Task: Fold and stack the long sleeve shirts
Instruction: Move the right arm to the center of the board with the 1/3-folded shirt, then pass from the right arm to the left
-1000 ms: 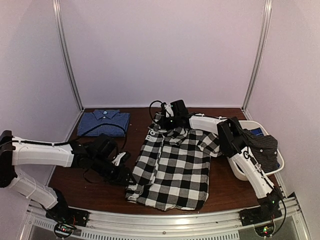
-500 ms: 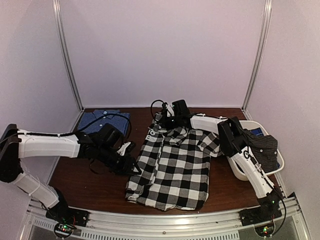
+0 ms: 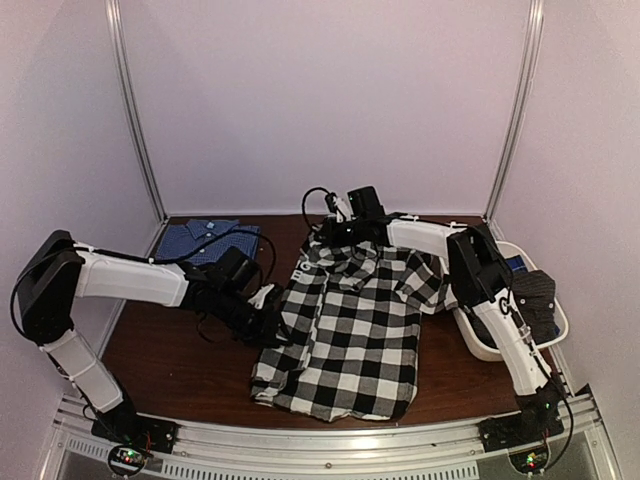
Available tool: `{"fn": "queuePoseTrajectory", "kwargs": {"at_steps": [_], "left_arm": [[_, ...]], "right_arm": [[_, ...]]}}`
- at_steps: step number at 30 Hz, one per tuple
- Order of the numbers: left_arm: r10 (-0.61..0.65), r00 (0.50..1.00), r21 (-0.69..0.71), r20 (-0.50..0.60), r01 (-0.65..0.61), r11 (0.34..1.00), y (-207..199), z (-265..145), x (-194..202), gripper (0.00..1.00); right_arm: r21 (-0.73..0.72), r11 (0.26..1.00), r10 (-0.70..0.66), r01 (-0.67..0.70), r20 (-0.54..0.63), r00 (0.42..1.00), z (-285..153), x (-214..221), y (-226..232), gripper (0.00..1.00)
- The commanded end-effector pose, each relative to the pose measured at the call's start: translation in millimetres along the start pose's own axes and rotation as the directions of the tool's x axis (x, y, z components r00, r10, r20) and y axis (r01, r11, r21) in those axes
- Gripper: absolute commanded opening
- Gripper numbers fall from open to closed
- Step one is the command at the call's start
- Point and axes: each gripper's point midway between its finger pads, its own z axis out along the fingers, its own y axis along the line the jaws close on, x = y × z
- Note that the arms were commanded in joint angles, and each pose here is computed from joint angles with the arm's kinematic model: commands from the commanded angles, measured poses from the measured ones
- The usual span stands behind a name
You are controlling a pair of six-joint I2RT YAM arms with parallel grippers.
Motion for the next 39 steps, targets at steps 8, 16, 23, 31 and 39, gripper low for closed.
{"fn": "queuePoseTrajectory", "kwargs": {"at_steps": [8,16,23,31,39], "left_arm": [[0.117,0.981,0.040,0.152,-0.124,0.991,-34,-26,-59,0.42],[0.168,0.946,-0.038,0.278,-0.164,0.986,-36,-48,-106,0.42],[0.297,0.876,-0.088,0.379,-0.286,0.954,-45,-76,-152,0.48],[0.430,0.806,-0.133,0.406,-0.413,0.901,-51,-78,-183,0.54],[0.511,0.743,-0.085,0.431,-0.531,0.843,-67,-71,-200,0.56]], "right_arm": [[-0.053,0.988,-0.145,0.144,-0.005,0.989,-68,-19,51,0.00],[-0.126,0.964,-0.242,0.236,-0.035,0.970,-103,-2,86,0.00],[-0.221,0.926,-0.323,0.305,-0.049,0.945,-125,21,121,0.00],[-0.275,0.904,-0.355,0.327,-0.059,0.933,-133,34,140,0.00],[-0.298,0.895,-0.363,0.332,-0.055,0.930,-137,33,148,0.00]]}}
